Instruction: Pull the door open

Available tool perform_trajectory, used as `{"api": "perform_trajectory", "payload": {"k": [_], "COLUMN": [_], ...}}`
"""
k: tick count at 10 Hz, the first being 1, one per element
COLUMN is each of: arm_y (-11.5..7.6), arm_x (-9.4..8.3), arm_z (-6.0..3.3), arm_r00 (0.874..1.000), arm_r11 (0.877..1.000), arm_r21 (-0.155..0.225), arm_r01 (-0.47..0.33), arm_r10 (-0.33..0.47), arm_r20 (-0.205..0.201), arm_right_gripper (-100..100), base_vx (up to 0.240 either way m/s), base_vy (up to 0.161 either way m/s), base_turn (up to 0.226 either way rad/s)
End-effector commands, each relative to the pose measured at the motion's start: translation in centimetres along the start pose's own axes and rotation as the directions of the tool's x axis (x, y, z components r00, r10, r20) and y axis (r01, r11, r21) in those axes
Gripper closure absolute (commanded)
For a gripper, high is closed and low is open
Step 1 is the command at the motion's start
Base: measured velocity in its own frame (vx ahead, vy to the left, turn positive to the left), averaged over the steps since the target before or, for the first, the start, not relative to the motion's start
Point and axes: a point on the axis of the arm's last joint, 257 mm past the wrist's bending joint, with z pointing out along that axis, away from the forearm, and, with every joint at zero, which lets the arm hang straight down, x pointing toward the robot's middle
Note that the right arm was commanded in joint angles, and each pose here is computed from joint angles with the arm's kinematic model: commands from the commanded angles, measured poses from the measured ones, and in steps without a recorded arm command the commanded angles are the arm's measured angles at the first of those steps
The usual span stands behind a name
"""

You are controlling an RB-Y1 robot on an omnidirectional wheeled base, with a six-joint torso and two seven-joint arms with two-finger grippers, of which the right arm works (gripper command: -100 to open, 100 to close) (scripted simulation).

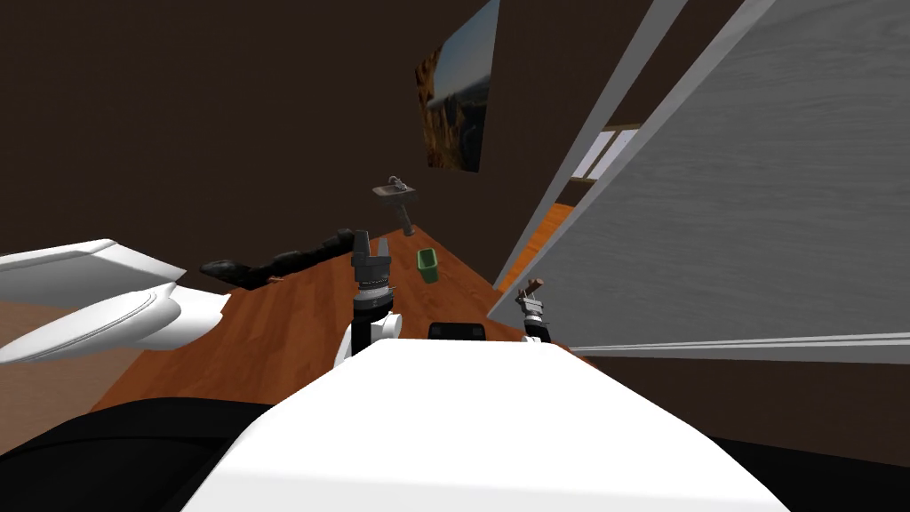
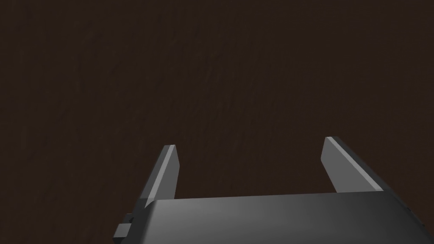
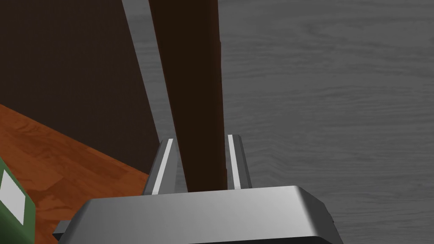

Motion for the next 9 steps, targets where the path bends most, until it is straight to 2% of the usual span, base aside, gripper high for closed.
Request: {"api": "perform_trajectory", "payload": {"k": [1,2,3,4,9], "arm_y": [-0.4,-0.7,-0.7,-0.9,-1.0], "arm_x": [-0.1,-0.1,-0.1,-0.3,-0.1], "arm_z": [-0.49,-0.69,-0.47,-1.15,-3.05], "arm_r00": [1.0,1.0,1.0,1.0,1.0], "arm_r11": [1.0,0.999,0.999,0.998,0.991], "arm_r21": [0.025,0.039,0.032,0.057,0.131], "arm_r01": [-0.002,-0.003,-0.002,-0.003,-0.002], "arm_r10": [0.002,0.002,0.002,0.002,0.002], "arm_r20": [0.005,0.006,0.004,0.006,0.005], "arm_right_gripper": [100,100,100,100,100], "base_vx": [-0.227,-0.21,-0.095,-0.165,-0.238], "base_vy": [-0.03,-0.043,-0.014,-0.01,-0.03], "base_turn": [0.066,0.07,0.03,0.118,0.114]}}
